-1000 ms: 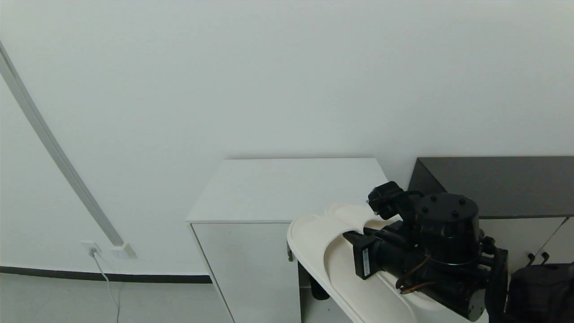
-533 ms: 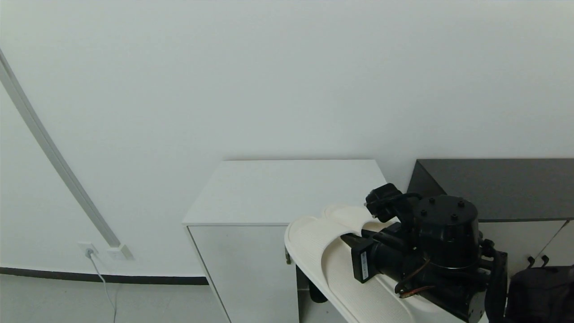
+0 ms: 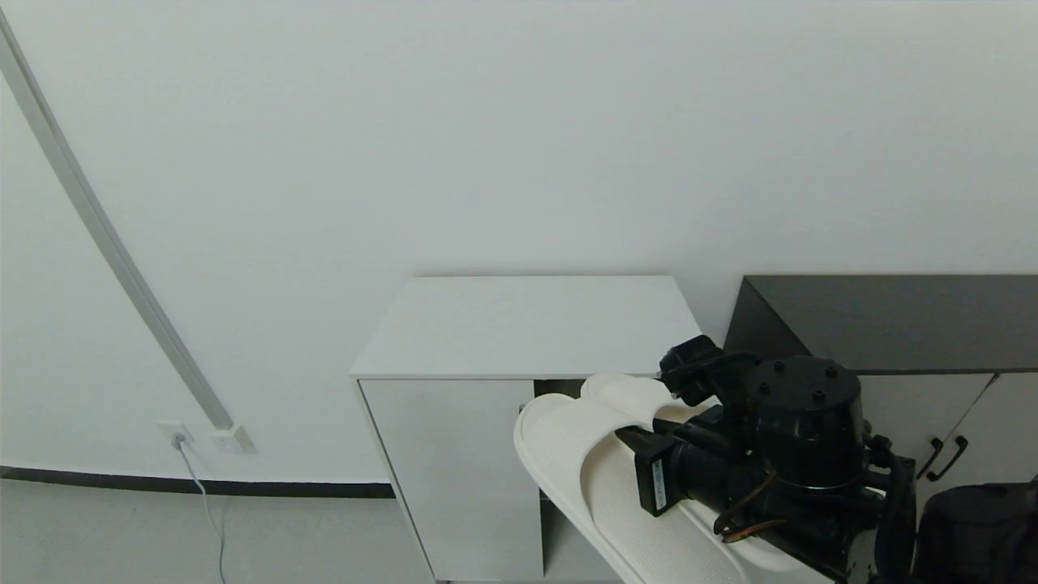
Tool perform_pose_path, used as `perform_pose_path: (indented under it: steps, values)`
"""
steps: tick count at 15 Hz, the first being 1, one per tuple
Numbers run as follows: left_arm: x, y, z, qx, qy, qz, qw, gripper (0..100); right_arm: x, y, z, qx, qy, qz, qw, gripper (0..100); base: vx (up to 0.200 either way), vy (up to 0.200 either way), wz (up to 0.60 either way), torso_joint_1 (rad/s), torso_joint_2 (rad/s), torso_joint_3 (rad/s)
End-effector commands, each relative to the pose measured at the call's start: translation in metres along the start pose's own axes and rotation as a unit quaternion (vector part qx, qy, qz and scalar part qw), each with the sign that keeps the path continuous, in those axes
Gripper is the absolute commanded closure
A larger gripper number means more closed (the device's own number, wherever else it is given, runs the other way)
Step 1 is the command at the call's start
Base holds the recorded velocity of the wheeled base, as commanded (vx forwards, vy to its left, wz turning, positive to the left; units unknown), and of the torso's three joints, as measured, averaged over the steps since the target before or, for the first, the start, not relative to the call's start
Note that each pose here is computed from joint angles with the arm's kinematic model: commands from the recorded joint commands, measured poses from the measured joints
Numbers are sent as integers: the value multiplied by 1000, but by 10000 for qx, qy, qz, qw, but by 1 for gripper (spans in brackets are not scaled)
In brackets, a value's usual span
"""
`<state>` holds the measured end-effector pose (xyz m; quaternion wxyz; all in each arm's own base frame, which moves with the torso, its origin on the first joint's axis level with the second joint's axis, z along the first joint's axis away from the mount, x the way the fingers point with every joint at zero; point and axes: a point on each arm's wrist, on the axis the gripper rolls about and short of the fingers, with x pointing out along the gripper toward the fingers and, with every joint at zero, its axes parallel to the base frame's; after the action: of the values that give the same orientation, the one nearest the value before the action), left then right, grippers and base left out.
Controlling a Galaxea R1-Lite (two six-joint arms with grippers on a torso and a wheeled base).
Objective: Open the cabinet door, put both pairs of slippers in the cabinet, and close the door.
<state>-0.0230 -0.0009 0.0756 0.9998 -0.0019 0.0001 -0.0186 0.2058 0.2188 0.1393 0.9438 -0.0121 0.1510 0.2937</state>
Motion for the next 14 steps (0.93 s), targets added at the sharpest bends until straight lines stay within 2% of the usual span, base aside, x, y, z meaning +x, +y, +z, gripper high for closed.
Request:
perform_pose_path:
  steps: [1,6,14]
  values:
    - [0,0,0,-4,7,2,10000,100,0,0,-2,-11,40,-1,10000,100,0,0,0,0,0,0]
    - [0,0,0,-4,7,2,10000,100,-1,0,-6,-97,88,16,9999,100,0,0,0,-16,27,17]
    - [0,0,0,-4,7,2,10000,100,-1,0,-8,-113,81,25,9999,100,0,0,0,-157,343,183]
